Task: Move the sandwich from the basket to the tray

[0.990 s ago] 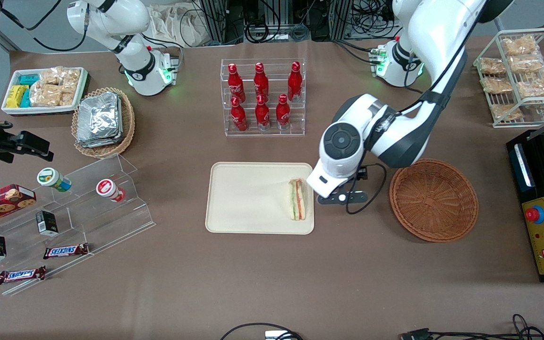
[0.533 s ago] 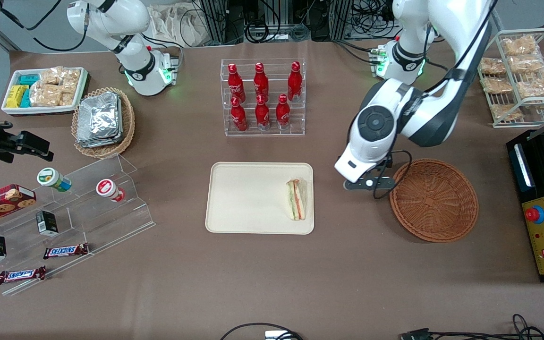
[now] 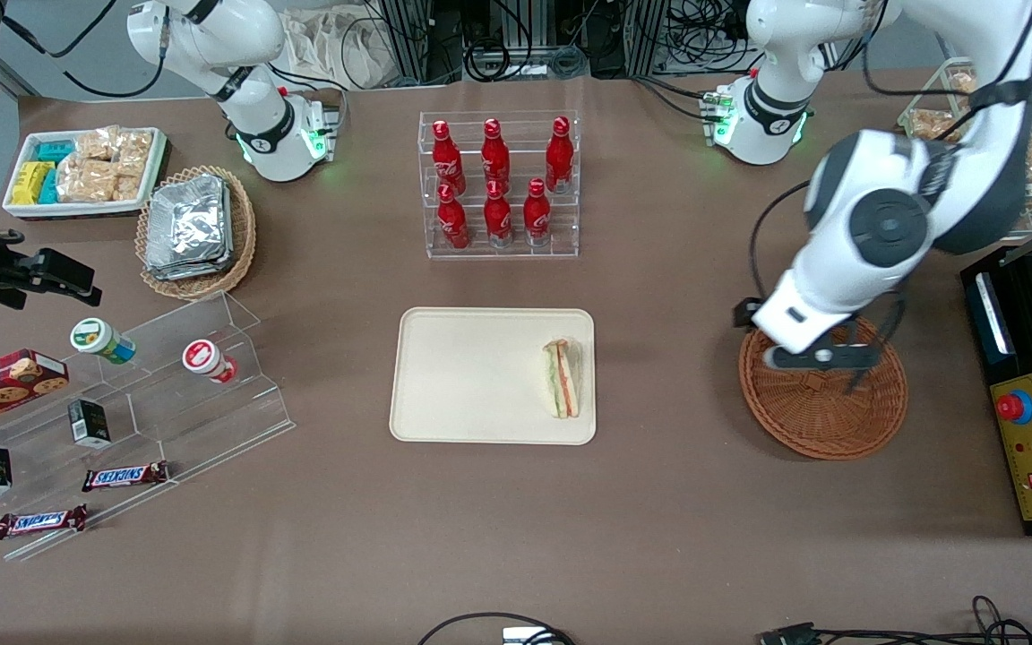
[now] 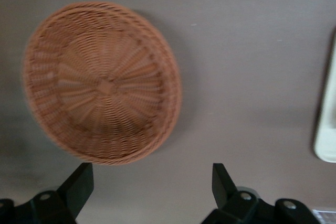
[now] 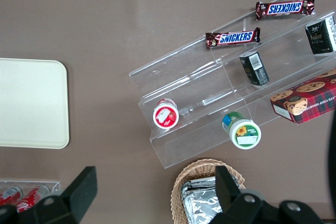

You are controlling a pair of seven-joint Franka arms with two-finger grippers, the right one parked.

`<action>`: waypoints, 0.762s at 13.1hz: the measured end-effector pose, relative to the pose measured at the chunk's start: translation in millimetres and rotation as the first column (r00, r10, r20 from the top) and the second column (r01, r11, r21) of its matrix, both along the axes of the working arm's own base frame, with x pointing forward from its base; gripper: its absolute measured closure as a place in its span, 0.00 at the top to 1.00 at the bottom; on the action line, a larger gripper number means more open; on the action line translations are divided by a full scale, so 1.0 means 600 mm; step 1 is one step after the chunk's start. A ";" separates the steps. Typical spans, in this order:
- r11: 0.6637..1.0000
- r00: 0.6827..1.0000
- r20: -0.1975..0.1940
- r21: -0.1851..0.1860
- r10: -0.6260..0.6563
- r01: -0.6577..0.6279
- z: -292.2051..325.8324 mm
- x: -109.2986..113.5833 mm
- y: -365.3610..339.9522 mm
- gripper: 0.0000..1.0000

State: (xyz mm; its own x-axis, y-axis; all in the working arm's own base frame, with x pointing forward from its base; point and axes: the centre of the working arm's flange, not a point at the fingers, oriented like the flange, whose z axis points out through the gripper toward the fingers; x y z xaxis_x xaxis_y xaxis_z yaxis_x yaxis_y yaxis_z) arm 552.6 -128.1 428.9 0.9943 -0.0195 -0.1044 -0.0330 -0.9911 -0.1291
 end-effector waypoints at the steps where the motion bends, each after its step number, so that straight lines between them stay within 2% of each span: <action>1: 1.000 1.000 -0.005 0.005 -0.001 0.001 0.006 -0.016 0.028 1.00; 3: 1.000 1.000 0.005 -0.007 0.002 -0.002 0.034 -0.040 0.074 1.00; 5: 0.999 0.999 0.033 -0.019 0.036 -0.035 0.073 -0.030 0.130 1.00; 6: 0.998 0.998 0.026 -0.032 0.059 -0.058 0.088 -0.018 0.157 1.00; 10: 0.988 0.993 -0.053 -0.106 0.103 -0.108 0.135 0.065 0.214 1.00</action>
